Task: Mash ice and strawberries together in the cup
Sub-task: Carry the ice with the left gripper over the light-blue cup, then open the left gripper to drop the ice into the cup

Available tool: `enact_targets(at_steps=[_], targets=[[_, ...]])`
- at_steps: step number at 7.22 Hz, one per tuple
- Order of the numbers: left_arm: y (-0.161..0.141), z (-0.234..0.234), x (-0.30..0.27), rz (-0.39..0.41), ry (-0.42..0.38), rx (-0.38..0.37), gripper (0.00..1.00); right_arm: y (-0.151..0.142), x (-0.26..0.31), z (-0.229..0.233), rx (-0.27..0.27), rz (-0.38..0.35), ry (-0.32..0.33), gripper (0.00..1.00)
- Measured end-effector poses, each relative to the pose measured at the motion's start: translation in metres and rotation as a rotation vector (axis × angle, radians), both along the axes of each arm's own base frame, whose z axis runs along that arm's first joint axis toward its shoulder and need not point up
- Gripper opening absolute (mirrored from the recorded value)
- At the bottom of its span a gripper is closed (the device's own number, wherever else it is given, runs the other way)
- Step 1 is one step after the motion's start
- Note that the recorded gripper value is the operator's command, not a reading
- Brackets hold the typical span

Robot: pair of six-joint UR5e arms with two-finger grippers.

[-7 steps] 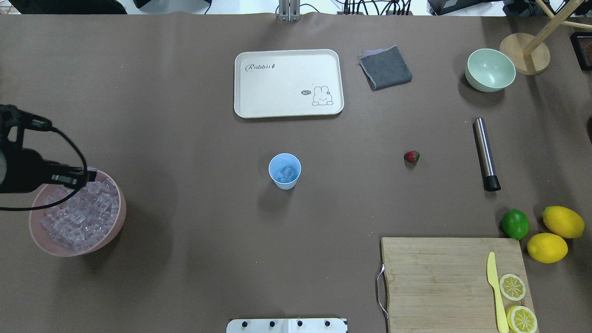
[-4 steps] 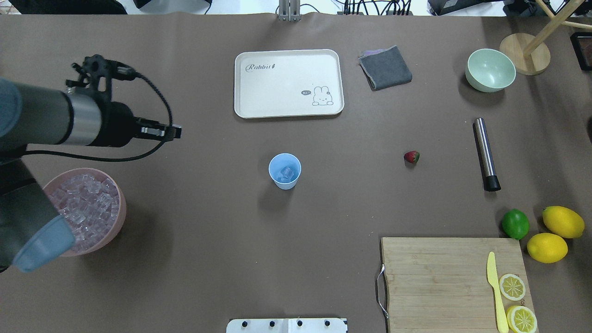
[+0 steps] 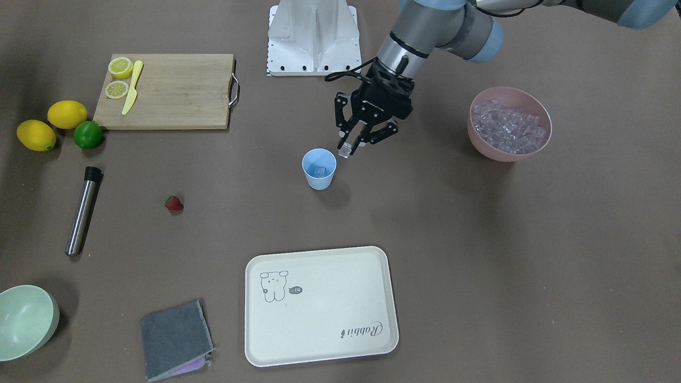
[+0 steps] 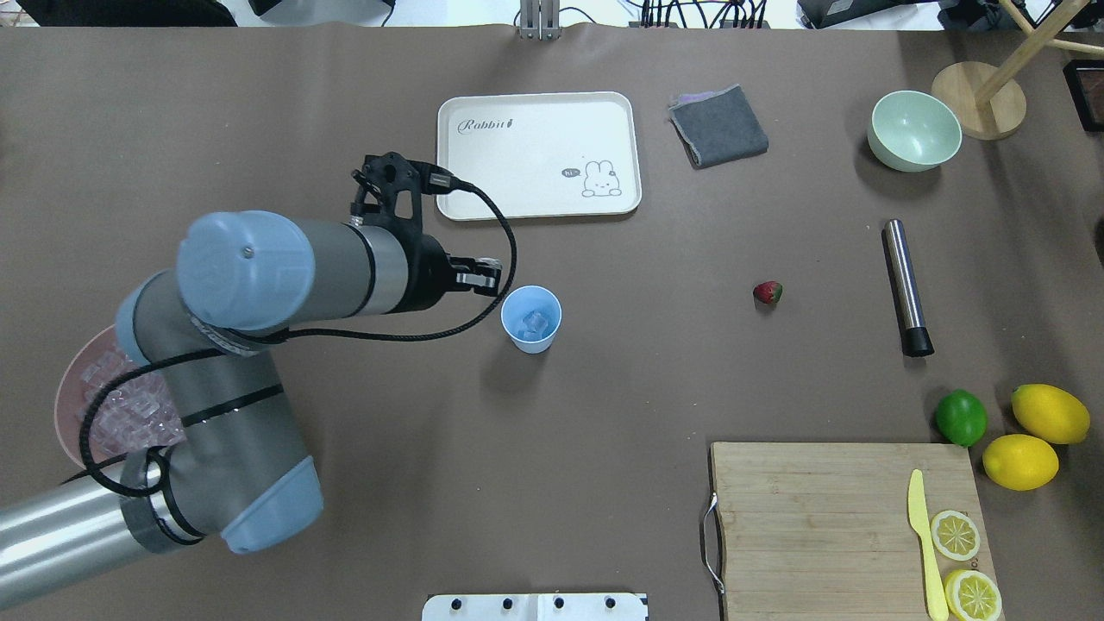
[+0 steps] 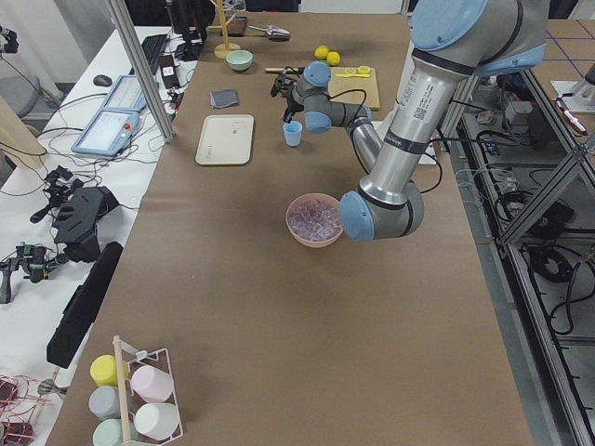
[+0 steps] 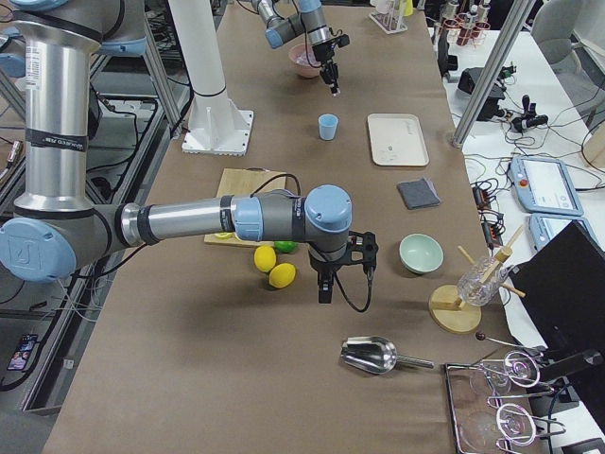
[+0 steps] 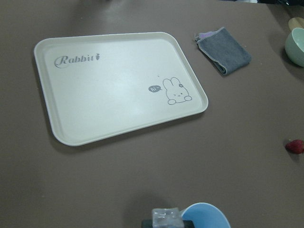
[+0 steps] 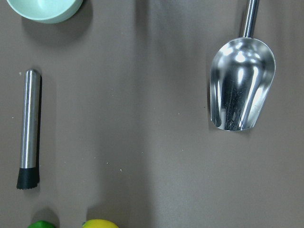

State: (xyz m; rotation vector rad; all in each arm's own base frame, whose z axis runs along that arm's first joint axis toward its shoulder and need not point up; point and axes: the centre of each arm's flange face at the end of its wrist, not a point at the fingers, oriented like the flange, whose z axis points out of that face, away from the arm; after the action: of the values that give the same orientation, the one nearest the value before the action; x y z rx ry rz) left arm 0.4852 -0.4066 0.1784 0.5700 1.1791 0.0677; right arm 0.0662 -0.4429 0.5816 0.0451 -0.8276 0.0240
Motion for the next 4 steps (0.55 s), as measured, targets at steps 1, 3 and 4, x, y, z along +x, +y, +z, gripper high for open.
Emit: enact_targets(at_steps=[1,3,4], targets=[[0.011,-0.001,0.023,-0.009,-0.010,-0.002,0.00,0.000,0.000,0.000,0.000,0.000,-0.001,1.00],[0.019,-0.001,0.054,-0.027,-0.030,0.001,0.00,0.000,0.000,0.001,-0.002,0.000,-0.002,1.00],[0.018,0.001,0.061,-0.030,-0.042,-0.002,0.00,0.001,0.000,0.001,-0.003,0.001,-0.002,1.00]])
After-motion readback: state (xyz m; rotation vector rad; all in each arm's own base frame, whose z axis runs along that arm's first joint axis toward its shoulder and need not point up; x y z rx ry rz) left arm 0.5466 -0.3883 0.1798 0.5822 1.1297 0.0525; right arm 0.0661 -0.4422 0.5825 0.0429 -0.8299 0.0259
